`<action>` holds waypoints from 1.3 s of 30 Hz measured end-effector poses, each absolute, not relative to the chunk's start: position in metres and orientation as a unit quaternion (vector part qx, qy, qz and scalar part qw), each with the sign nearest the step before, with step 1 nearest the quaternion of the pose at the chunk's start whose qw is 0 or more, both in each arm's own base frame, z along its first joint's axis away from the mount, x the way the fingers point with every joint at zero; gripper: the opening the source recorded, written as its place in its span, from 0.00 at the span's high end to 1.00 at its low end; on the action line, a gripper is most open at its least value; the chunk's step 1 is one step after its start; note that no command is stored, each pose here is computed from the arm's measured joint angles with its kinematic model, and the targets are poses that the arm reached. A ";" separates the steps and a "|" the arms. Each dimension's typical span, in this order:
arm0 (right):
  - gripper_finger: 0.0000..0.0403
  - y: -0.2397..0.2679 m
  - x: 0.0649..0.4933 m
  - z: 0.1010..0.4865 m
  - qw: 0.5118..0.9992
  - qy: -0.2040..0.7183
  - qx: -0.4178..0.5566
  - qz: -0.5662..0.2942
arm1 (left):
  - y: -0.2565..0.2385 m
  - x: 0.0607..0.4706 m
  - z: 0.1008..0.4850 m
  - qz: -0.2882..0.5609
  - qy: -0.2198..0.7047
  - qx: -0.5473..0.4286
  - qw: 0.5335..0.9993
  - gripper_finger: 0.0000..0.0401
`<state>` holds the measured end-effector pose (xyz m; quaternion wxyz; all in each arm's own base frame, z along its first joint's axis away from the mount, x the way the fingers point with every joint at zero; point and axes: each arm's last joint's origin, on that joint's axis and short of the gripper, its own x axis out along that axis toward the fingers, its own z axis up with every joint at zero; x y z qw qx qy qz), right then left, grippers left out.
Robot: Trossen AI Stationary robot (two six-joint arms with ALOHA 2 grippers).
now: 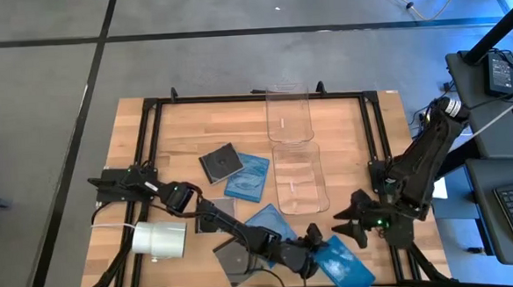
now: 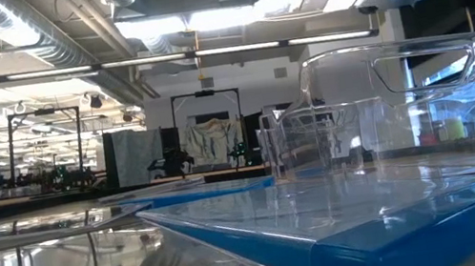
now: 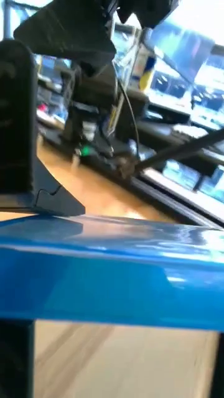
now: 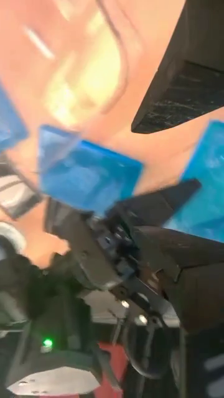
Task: Pick & place jewel cases by type
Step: Put the bottom right blue CD case into the top transparent bin
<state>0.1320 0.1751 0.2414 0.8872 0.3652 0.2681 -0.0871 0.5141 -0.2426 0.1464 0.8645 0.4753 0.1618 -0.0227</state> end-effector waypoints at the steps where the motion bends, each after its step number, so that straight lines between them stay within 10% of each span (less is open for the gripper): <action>1: 0.35 0.175 0.132 0.249 0.892 0.261 0.356 -0.094 | -0.244 0.514 0.151 -0.020 0.156 0.473 0.867 0.91; 22: 0.35 0.139 0.122 0.285 0.941 0.171 0.208 -0.206 | -0.196 0.437 0.345 0.085 0.220 0.425 0.874 0.91; 39: 0.35 0.077 0.117 0.301 0.931 0.123 -0.058 -0.340 | -0.080 0.368 0.364 0.231 0.480 0.309 0.788 0.91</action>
